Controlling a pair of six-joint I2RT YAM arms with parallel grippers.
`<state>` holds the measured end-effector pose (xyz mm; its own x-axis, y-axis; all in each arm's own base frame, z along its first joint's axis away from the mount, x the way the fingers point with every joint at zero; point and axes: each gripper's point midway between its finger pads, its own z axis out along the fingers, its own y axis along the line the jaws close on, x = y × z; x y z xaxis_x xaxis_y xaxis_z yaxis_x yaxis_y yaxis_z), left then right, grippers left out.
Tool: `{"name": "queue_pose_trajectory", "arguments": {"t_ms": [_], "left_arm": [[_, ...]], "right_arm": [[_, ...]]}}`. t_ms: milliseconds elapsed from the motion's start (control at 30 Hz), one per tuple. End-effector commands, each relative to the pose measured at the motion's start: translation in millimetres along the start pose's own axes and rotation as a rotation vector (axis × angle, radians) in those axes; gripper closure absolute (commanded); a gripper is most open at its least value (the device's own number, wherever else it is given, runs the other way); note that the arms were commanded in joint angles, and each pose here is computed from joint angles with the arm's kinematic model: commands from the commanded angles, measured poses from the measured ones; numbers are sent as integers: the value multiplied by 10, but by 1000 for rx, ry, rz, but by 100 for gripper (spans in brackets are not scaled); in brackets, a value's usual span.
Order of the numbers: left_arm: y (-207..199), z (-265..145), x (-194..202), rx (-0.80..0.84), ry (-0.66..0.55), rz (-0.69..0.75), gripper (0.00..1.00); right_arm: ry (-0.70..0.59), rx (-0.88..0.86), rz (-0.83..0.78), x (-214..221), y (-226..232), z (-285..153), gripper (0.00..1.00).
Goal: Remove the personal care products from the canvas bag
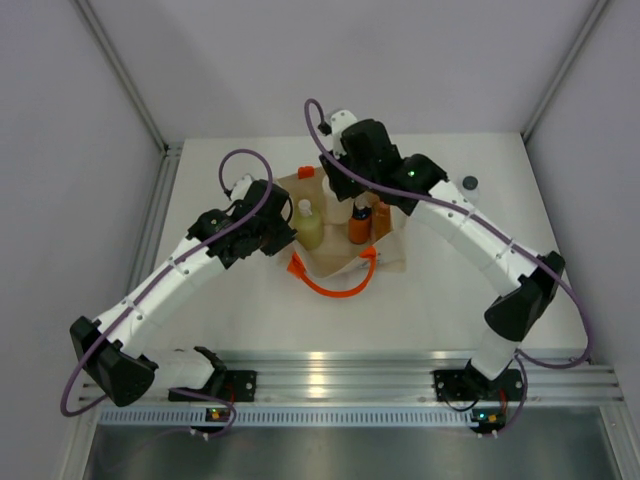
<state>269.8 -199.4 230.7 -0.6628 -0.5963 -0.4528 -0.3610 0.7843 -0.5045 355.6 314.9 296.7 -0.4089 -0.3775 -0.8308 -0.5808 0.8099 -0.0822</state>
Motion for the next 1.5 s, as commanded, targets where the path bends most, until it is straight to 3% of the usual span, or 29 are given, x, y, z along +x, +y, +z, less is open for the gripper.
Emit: {"name": "queue_pose_trajectory", "arguments": {"t_ms": [0,367,667,1100,1167,1333,1467], "left_arm": [[28,47,156,-12,68,13,100],[14,61,164,-11,73,13,100],[15,66,177,-9,79,21,100],[-20,67,184,1,88,35,100],[-39,61,180,7,89,33,100],[-76,40,168,21,89,38,100],[-98,16,146,30,83,42,100]], "right_arm": [[-287,15,31,-875,-101,-835,100],[-423,77,78,-1199,-354,-1549,100],[-483,274,167,-1227,-980,-2125,100],[-413,551,301,-473,-1997,-2378,100],[-371,568,327,-234,-2091,-2222,100],[-449,578,377,62,-2328,-2175,100],[-406,575,402,506,-2421,-1869,100]]}}
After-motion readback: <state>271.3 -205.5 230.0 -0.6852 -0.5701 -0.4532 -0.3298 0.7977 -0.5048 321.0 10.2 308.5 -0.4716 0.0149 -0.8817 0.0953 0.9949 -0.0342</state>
